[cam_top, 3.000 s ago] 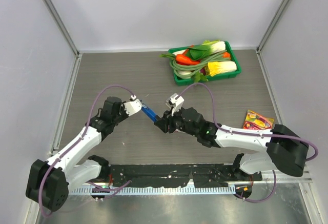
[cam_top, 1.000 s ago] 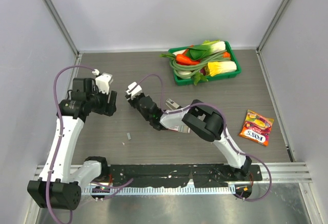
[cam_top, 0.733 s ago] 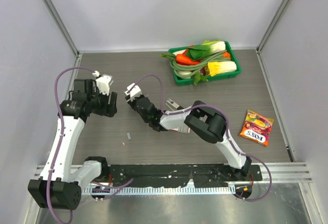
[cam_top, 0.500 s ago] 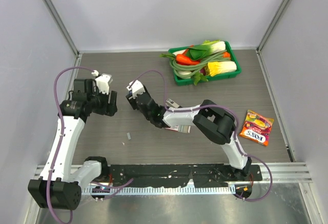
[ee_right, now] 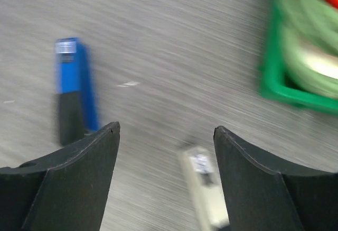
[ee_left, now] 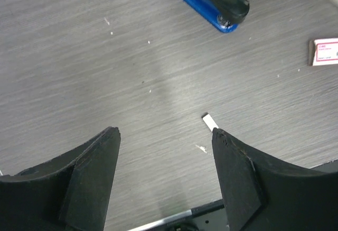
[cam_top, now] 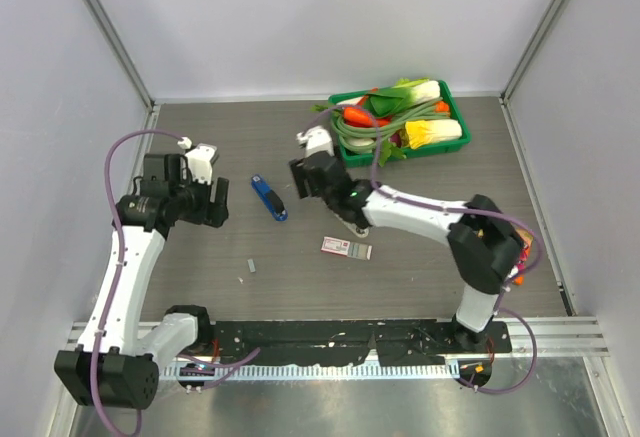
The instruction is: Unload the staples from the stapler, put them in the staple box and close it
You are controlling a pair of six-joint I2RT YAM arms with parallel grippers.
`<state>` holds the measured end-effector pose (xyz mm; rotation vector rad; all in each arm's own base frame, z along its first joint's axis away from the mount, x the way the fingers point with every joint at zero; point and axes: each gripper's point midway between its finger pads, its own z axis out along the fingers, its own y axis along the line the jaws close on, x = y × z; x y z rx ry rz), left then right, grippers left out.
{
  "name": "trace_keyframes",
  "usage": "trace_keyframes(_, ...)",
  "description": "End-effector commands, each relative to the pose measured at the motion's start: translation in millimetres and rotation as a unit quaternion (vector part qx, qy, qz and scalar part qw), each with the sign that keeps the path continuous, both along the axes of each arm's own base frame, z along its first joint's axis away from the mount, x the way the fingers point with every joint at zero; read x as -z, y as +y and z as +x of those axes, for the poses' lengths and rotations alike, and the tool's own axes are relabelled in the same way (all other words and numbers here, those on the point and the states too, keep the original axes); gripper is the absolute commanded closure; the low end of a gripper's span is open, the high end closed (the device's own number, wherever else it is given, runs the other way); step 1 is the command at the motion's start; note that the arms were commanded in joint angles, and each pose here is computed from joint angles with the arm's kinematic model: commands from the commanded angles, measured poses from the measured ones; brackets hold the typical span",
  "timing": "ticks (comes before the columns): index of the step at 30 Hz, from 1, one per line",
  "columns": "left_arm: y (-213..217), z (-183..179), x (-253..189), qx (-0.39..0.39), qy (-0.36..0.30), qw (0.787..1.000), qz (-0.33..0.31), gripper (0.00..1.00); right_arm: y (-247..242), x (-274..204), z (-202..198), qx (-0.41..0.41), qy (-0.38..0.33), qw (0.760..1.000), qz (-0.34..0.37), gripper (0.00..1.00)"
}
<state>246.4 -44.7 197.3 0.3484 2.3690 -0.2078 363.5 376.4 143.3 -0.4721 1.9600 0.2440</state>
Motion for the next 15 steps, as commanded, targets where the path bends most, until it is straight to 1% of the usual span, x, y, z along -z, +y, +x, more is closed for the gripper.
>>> trace_keyframes(1,7,4,3,-0.015,0.024,1.000,0.012,0.26,-91,-20,1,0.085,-0.007,0.995,-0.057,0.22)
trace_keyframes(2,10,9,-1,-0.022,0.004,1.000,0.018,0.26,-105,-11,-3,0.092,-0.007,0.993,-0.080,0.21)
trace_keyframes(3,11,9,2,-0.023,-0.001,1.000,0.020,0.25,-113,-8,-6,0.095,-0.006,0.991,-0.097,0.21)
trace_keyframes(5,11,12,-5,-0.023,-0.024,0.999,0.018,0.25,-128,-2,-14,0.102,0.005,0.988,-0.114,0.19)
trace_keyframes(6,10,13,-7,-0.024,-0.027,0.999,0.017,0.24,-130,2,-16,0.099,0.015,0.988,-0.113,0.19)
trace_keyframes(7,9,13,-8,-0.025,-0.027,0.999,0.013,0.24,-135,6,-17,0.116,0.026,0.988,-0.101,0.19)
trace_keyframes(9,9,12,-9,-0.023,-0.020,0.999,0.014,0.23,-143,15,-21,0.122,0.045,0.986,-0.105,0.19)
trace_keyframes(10,10,12,-10,-0.024,-0.018,0.999,0.015,0.21,-148,21,-24,0.131,0.050,0.985,-0.105,0.19)
trace_keyframes(11,10,11,-11,-0.026,-0.020,0.999,0.015,0.19,-146,21,-27,0.121,0.053,0.986,-0.103,0.19)
trace_keyframes(12,9,11,-12,-0.023,-0.021,0.999,0.013,0.11,-146,22,-29,0.116,0.057,0.987,-0.100,0.19)
trace_keyframes(14,7,8,-11,-0.022,-0.014,1.000,0.009,0.06,-145,25,-36,0.098,0.074,0.986,-0.111,0.19)
trace_keyframes(15,9,8,-9,-0.025,-0.007,1.000,0.011,0.01,-146,26,-37,0.094,0.078,0.986,-0.117,0.19)
